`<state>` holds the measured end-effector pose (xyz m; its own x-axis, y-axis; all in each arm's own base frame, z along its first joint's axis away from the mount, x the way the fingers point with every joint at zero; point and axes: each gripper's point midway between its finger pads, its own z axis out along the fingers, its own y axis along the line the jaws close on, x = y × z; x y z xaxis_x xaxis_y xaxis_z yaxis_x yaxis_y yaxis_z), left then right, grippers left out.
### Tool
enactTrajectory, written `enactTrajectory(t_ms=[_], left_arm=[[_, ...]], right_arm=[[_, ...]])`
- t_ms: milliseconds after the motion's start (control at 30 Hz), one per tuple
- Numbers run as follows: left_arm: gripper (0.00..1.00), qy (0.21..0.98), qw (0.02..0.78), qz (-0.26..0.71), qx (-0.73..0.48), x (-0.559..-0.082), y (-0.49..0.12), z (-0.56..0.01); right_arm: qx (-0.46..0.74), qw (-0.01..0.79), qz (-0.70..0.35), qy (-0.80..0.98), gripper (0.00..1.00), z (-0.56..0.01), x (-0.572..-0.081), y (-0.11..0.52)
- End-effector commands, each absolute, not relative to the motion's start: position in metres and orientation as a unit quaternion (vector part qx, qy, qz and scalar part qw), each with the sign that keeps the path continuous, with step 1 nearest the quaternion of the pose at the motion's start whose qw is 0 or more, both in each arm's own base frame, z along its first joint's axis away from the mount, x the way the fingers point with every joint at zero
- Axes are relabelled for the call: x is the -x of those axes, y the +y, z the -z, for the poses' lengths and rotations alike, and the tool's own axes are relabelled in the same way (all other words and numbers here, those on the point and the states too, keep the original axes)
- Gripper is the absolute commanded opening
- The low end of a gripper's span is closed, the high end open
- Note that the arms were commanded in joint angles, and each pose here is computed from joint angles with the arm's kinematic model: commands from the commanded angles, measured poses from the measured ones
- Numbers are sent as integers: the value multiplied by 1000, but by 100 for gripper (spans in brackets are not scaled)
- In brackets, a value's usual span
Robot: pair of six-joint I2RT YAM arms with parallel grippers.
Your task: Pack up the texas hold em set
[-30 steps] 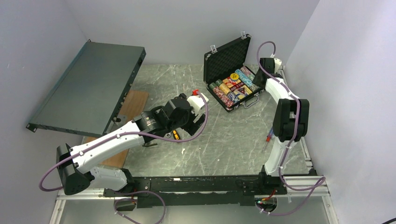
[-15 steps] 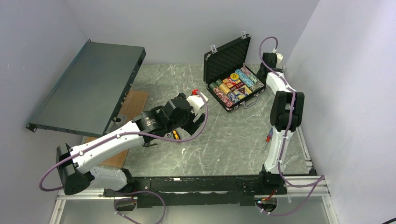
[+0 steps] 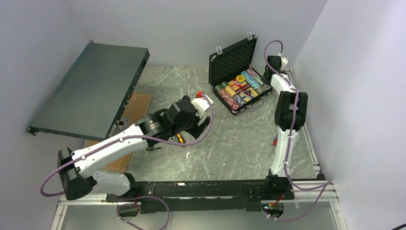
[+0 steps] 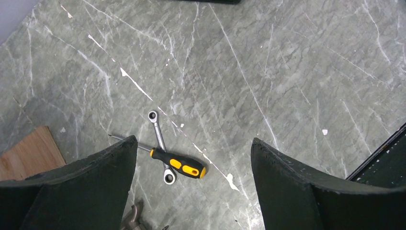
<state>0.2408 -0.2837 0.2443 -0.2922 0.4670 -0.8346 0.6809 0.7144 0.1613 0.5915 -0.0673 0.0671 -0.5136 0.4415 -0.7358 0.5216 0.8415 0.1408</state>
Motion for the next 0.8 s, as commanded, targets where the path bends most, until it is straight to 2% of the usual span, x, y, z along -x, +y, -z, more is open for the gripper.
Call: enactTrajectory(t_ms=[0,133,200,333,433,567,767], left_arm=[[90,787,490,122,-354,-240,-284,-258],[89,790,486,122,-354,-240,-285,-257],[89,788,487,126,-354,-240,-286,-259],[89,790,500,126,-331,-240,-278,-269],[91,775,535,139,-305,-240,-270,-283],[93,755,578,145,-273,-239,-253,-303],[93,733,624,150,-225,-236,-228,-328]], right_arm=[[-268,432,55,860,0,-99,-596,-70],[-269,450,56,850,0,-125,-574,-71],[-271,447,52,851,7,-132,-564,-69],[-252,440,-33,861,29,-138,-556,-35],[-256,441,-165,844,50,-149,-553,8],[-219,489,-314,783,81,-194,-557,63],[-165,508,-485,693,97,-261,-569,133]])
